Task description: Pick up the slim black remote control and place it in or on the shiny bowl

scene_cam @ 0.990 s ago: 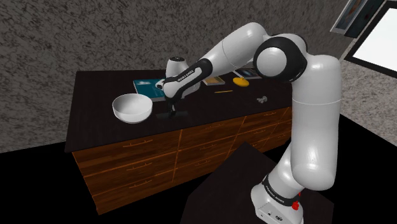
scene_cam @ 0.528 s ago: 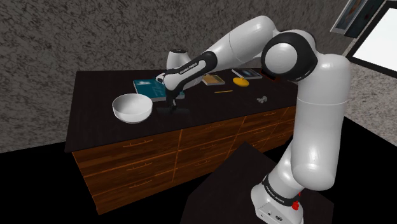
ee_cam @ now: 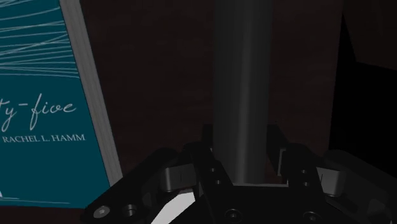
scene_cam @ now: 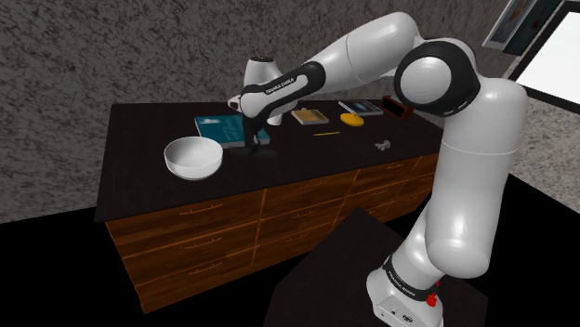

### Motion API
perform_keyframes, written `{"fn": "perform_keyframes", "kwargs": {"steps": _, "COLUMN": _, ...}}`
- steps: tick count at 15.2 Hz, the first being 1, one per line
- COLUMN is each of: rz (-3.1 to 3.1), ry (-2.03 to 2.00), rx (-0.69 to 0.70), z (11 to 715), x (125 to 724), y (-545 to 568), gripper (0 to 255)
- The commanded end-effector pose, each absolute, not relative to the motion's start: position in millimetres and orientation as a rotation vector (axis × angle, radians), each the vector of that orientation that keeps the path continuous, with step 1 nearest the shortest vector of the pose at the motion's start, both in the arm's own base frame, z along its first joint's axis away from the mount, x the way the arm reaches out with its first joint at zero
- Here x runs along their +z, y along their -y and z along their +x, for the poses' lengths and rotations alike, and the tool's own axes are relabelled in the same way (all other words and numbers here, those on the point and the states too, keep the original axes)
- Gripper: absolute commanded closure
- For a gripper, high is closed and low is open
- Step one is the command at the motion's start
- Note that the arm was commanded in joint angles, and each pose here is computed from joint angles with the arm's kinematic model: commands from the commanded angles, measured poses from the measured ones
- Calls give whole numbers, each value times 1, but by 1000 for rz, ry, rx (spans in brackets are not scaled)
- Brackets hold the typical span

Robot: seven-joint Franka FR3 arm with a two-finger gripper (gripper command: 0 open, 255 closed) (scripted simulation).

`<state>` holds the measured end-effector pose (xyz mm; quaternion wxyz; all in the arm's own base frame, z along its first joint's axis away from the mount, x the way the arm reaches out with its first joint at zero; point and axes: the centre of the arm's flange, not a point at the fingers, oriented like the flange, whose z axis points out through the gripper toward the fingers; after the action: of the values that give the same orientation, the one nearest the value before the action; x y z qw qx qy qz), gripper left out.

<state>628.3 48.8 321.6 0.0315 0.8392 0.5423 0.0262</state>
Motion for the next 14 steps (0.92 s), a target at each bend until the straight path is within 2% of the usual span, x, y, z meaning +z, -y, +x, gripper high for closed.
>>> {"fn": "perform_keyframes", "kwargs": {"steps": 1, "rz": 2585, "ry": -1670, "rx": 80, "z": 628, "x": 331, "y": -48, "gripper": 255}}
{"fn": "perform_keyframes", "kwargs": {"steps": 14, "rz": 2585, "ry": -1670, "rx": 80, "z": 635, "x": 393, "y": -59, "gripper": 255}}
